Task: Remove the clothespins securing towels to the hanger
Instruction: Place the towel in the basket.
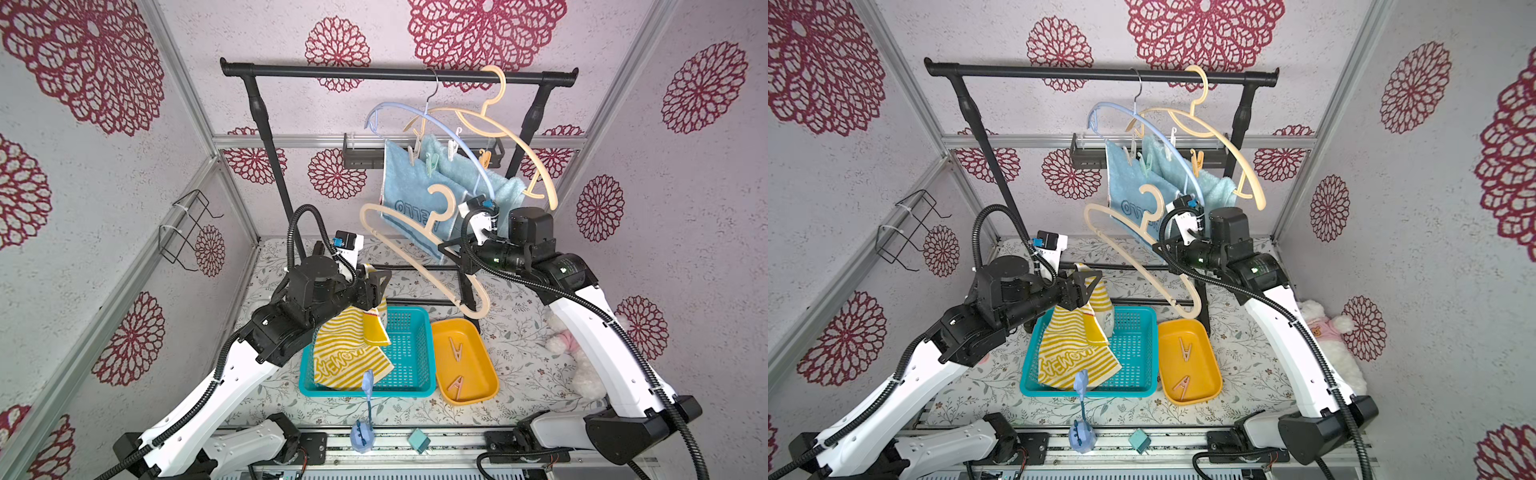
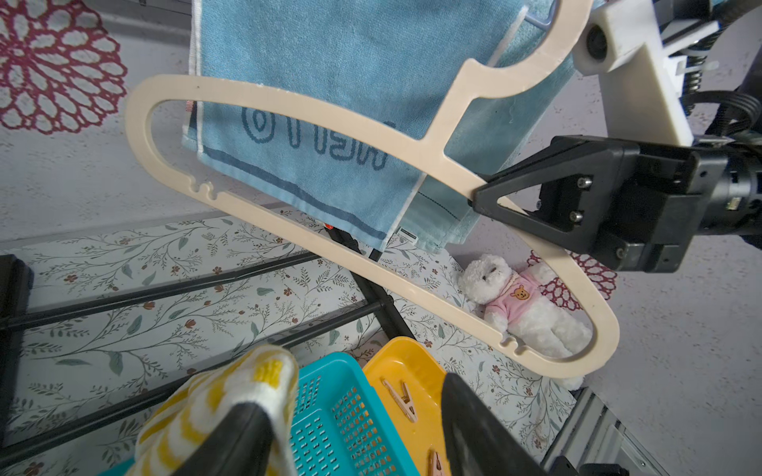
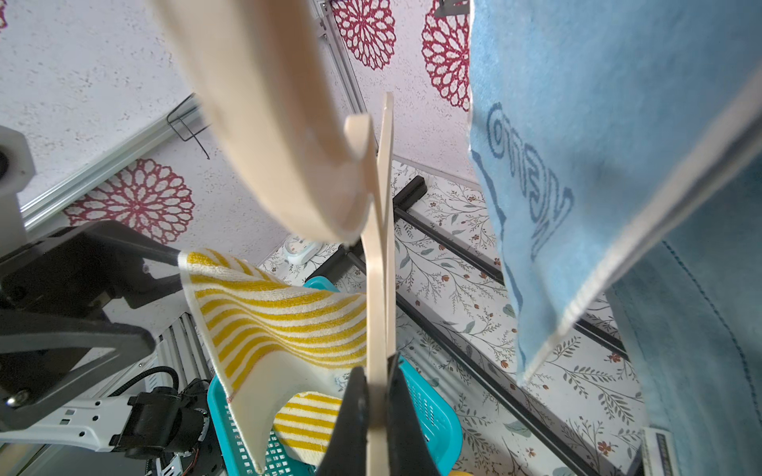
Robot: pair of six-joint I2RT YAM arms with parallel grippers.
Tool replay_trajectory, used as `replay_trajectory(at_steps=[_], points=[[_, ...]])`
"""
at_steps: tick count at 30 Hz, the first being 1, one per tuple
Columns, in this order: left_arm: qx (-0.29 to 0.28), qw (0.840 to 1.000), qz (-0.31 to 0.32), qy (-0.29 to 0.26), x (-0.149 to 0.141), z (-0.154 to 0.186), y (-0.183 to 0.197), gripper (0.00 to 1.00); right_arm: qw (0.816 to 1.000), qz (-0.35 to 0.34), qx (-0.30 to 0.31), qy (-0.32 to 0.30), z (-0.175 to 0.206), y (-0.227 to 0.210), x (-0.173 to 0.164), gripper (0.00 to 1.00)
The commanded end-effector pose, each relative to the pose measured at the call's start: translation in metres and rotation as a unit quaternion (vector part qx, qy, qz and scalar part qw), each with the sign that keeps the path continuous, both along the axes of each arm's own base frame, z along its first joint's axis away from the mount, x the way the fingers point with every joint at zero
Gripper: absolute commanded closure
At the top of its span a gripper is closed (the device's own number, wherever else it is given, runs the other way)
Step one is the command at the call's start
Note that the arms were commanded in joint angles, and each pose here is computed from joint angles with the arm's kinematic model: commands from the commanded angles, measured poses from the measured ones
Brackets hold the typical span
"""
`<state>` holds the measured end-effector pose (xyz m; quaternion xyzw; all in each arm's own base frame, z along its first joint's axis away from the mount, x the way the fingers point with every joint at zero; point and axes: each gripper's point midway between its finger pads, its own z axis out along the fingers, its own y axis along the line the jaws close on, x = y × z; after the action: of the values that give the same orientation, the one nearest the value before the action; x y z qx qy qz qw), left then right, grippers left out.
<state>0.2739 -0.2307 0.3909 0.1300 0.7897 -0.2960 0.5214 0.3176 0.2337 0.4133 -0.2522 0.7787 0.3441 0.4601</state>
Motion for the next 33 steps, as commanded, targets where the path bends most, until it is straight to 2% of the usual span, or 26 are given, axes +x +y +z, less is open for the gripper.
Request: replay_trajectory(at_steps=[1, 8, 14, 19, 20, 21, 22, 31, 33], points=[[-0.029, 0.999, -0.018, 0.004, -0.012, 0.002, -0.003, 0.36, 0.999, 0.005, 0.023, -0.046, 0.031, -0.003, -0.009, 1.00], [-0.039, 0.997, -0.009, 0.061, -0.032, -0.045, 0.005, 0.37, 0.999, 0.004, 0.025, -0.045, 0.028, -0.003, -0.009, 1.00], [0.015, 0.990, 0.001, 0.143, -0.037, -0.099, 0.009, 0.34, 0.999, 0.004, 0.028, -0.043, 0.027, -0.002, -0.008, 1.00], [0.058, 0.976, -0.017, 0.209, -0.041, -0.138, -0.002, 0.24, 0.998, 0.003, 0.036, -0.045, 0.027, -0.002, -0.008, 1.00], [0.062, 0.973, -0.029, 0.219, -0.043, -0.140, -0.006, 0.23, 0.998, 0.003, 0.036, -0.045, 0.027, -0.002, -0.008, 1.00], [0.066, 0.970, -0.037, 0.232, -0.045, -0.144, -0.009, 0.16, 0.998, 0.003, 0.035, -0.044, 0.027, -0.002, -0.008, 1.00], [0.075, 0.967, -0.038, 0.242, -0.047, -0.146, -0.009, 0.14, 0.998, 0.003, 0.035, -0.043, 0.026, -0.002, -0.008, 1.00], [0.166, 0.945, -0.033, 0.280, -0.050, -0.135, 0.005, 0.11, 0.998, 0.004, 0.036, -0.044, 0.026, -0.002, -0.008, 1.00], [0.181, 0.947, -0.019, 0.265, -0.047, -0.124, 0.013, 0.12, 0.998, 0.009, 0.037, -0.042, 0.025, 0.000, -0.009, 1.00]])
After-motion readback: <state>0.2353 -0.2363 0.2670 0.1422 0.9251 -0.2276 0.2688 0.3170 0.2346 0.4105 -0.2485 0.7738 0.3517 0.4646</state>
